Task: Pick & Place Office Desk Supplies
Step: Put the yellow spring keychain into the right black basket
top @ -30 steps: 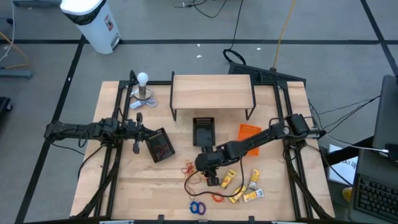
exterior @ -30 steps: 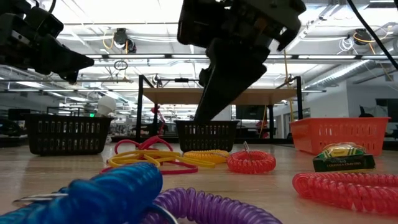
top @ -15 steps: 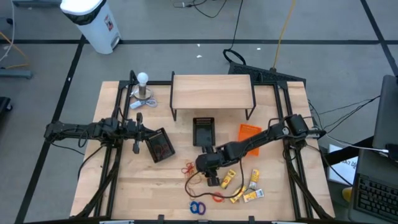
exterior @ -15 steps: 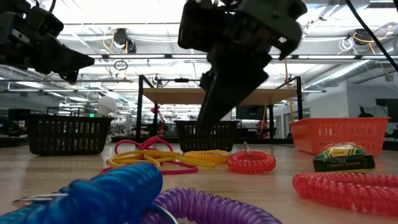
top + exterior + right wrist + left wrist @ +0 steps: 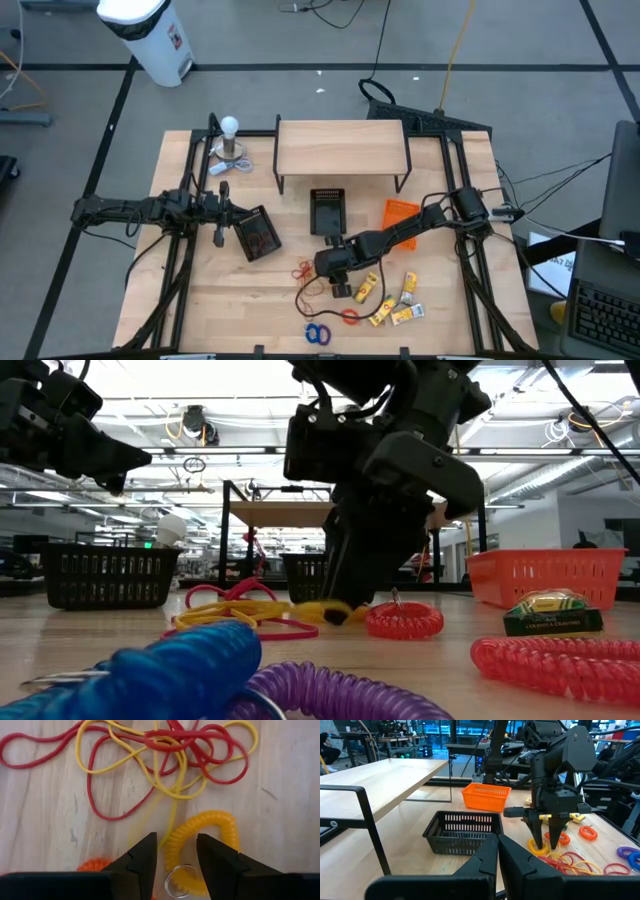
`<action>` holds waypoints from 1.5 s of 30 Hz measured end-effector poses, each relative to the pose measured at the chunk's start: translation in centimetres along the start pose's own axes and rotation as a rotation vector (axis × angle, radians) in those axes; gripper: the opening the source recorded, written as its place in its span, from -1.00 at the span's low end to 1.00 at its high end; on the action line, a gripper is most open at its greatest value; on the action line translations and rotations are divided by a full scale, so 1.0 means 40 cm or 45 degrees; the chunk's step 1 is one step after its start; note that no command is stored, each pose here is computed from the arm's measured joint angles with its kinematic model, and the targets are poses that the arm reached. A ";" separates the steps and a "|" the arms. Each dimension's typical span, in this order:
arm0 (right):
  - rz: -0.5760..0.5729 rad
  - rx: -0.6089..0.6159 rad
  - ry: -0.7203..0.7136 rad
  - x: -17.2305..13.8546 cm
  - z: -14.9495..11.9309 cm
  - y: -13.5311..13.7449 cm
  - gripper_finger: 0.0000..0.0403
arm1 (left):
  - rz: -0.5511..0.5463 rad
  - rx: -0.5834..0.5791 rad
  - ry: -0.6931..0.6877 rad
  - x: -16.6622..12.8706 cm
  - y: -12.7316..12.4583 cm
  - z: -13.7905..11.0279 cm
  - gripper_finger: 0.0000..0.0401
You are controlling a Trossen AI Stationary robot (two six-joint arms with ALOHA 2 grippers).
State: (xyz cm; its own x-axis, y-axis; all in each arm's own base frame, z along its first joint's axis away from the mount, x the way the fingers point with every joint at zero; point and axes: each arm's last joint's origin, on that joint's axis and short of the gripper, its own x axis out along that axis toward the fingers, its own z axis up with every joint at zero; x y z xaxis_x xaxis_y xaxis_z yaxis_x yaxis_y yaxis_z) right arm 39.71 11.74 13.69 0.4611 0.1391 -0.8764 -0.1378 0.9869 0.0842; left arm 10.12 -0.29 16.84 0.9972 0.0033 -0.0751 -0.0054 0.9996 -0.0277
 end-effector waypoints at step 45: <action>-0.062 -0.190 -0.973 -0.631 0.001 -0.026 -1.00 | 0.010 0.037 0.000 0.000 0.001 0.000 -0.90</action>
State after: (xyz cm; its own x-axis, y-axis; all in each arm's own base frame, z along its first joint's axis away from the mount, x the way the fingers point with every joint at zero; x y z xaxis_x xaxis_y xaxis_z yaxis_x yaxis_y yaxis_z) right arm 28.25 7.22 35.77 0.9383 0.1675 -0.3027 -0.1936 0.9793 -0.0582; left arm 10.11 -0.27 16.84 0.9971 0.0110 -0.0750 -0.0110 0.9999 0.0015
